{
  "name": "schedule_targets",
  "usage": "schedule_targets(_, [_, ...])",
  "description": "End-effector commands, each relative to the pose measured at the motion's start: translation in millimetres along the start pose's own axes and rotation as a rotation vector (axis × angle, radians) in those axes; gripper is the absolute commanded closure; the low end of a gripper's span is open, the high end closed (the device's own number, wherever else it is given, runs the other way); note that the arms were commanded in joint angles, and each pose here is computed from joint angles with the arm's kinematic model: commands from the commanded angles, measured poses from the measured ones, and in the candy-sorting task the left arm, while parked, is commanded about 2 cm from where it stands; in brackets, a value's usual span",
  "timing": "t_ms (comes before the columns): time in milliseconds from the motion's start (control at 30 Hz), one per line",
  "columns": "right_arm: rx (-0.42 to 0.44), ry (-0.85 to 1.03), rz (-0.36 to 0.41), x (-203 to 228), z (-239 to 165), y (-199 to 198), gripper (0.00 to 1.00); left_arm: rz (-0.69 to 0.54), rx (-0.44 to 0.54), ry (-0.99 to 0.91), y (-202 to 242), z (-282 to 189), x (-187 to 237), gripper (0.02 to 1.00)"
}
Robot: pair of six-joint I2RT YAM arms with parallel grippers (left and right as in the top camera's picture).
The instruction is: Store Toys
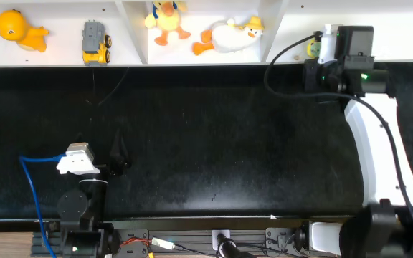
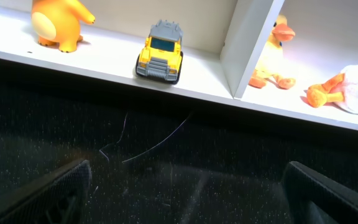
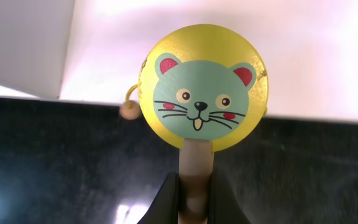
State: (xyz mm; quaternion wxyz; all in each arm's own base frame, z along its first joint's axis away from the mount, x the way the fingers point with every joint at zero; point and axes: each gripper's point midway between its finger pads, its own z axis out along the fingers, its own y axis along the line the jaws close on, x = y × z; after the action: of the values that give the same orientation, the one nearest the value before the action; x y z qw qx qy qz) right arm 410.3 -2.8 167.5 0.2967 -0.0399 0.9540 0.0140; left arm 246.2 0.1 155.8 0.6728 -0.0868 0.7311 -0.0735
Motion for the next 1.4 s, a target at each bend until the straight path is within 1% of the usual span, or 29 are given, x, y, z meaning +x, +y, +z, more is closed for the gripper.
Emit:
schedule_targets(33, [-0.018,0.010,-0.065,1,22,2,0.954,0.023,0.021,-0.001,-4,0,0,0.023])
schedule_targets(267, [-0.011,-0.038,-0.055,-13,46,-1,0.954,0.023,0.021,-0.001,-4,0,1,0.020])
schedule_targets(433, [-0.013,-0.075,-0.014,-23,60,-1,0.954,0.023,0.021,-0.001,-4,0,1,0.023])
schedule_targets(533, [-0.041,-0.103,0.002,-30,67,3,0.954,0.023,0.021,-0.001,-4,0,0,0.020])
schedule_targets(700, [-0.047,-0.149,0.065,-41,74,2,0.956,0.023,0.021,-0.001,-4,0,0,0.023])
schedule_targets(767, [-0.063,-0.168,0.066,-46,77,4,0.952,0.023,0.021,-0.001,-4,0,0,0.023])
schedule_targets(1100, [-0.066,-0.179,0.064,-48,90,6,0.954,0.023,0.021,-0.001,-4,0,0,0.020])
schedule_targets(1167, [-0.067,-0.188,0.074,-50,89,6,0.658,0.023,0.021,-0.001,-4,0,0,0.020])
schedule_targets(1233, [-0.070,-0.188,0.098,-51,89,6,0.439,0.023,0.021,-0.001,-4,0,0,0.020])
schedule_targets(1267, [-0.070,-0.186,0.111,-50,89,6,0.345,0.023,0.021,-0.001,-4,0,0,0.020])
schedule_targets(1300, [-0.071,-0.179,0.120,-49,88,6,0.189,0.023,0.021,-0.001,-4,0,1,0.020])
schedule_targets(1367, [-0.072,-0.166,0.121,-46,85,7,0.003,0.023,0.021,-0.001,-4,0,0,0.020])
schedule_targets(1400, [-0.069,-0.158,0.125,-44,81,7,0.005,0.023,0.021,-0.001,-4,0,0,0.020])
